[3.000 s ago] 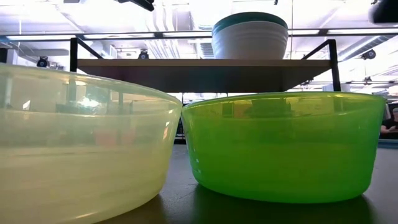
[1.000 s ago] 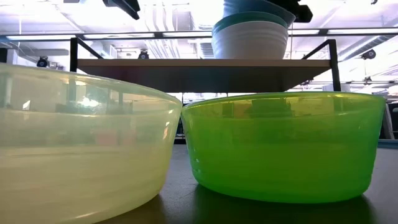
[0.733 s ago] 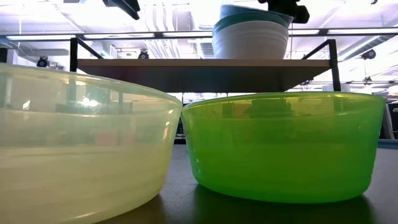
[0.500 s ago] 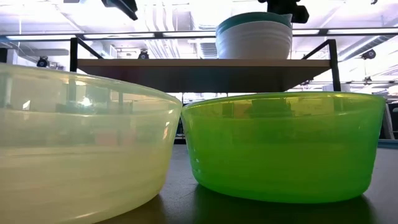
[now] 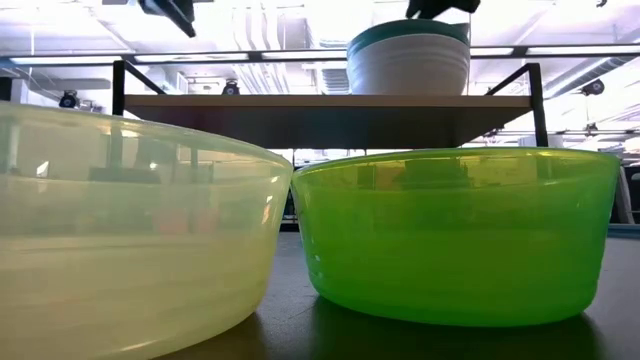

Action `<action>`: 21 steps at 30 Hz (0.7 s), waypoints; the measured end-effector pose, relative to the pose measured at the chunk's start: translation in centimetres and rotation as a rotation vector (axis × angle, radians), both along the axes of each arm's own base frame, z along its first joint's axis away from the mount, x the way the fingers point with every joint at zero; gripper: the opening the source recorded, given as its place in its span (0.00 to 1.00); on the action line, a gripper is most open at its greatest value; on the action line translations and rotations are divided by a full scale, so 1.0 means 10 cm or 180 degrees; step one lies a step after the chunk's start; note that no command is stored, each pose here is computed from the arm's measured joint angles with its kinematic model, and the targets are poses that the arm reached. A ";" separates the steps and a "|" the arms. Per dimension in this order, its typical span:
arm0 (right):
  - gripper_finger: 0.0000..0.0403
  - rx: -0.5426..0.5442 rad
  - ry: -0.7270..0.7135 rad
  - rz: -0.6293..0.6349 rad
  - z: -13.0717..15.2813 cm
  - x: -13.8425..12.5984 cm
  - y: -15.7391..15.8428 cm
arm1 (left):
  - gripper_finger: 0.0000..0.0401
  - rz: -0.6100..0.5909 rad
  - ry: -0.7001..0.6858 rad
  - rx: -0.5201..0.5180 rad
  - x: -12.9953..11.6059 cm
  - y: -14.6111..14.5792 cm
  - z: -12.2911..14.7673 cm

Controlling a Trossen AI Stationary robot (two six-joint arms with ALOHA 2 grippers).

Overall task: Place and stack bowls onto a shelf
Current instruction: Stack the large orange bowl on top of the large blue bowl on the shelf

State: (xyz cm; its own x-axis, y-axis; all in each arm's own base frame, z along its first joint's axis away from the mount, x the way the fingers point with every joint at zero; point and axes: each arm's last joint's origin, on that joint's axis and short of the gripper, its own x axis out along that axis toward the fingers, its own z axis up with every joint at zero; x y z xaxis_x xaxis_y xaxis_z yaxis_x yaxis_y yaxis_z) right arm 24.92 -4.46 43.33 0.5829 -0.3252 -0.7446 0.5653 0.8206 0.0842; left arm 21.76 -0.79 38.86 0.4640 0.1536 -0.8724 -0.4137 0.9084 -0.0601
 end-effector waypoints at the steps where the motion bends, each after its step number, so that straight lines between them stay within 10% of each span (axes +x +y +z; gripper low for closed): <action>1: 0.31 -0.0045 -0.0049 0.0049 0.02 0.02 0.00 | 0.35 0.0074 0.0065 -0.0103 -0.02 -0.03 -0.02; 15: 0.25 -0.0446 -0.0437 0.1136 0.09 0.24 0.40 | 0.35 0.0943 0.0869 -0.0585 -0.59 -1.16 -0.57; 21: 0.25 -0.0350 -0.0392 0.1290 0.02 0.33 0.61 | 0.35 0.0700 0.1103 -0.0749 -0.90 -1.57 -1.05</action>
